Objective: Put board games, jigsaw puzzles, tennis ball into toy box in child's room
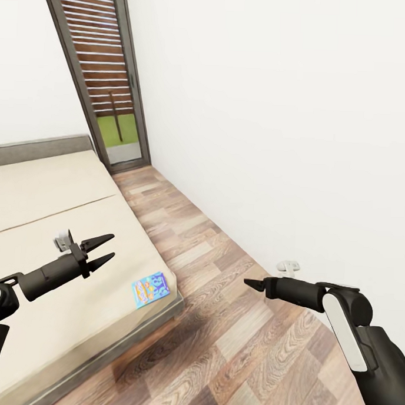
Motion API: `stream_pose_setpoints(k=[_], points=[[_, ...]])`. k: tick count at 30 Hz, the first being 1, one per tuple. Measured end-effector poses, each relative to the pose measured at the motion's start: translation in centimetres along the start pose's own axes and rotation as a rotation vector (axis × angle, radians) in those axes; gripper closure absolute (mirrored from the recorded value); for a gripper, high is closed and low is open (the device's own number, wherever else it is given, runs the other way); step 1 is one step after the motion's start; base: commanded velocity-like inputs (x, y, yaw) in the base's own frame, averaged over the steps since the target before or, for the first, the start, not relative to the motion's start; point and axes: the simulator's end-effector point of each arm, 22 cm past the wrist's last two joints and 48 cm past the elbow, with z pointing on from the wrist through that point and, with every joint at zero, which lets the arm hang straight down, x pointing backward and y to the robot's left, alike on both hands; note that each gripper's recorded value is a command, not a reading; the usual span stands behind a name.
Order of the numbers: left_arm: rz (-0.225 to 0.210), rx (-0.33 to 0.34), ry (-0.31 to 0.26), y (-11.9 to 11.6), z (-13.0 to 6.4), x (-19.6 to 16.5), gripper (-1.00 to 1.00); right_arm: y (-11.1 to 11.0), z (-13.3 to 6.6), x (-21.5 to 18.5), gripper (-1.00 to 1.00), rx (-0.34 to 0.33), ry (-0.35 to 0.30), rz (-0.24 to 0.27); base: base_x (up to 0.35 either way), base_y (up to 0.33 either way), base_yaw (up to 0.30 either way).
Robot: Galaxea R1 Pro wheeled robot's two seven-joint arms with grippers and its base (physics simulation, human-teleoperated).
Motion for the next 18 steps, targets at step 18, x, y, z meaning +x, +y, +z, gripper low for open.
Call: stream_pose_setpoints(k=[18], points=[[0.010,0.008,-0.009,-0.8,-0.3,-0.5,-1.00,-0.8,0.6,0.9,-1.00,0.005,0.023,0.046,-0.004,0.002,0.000]])
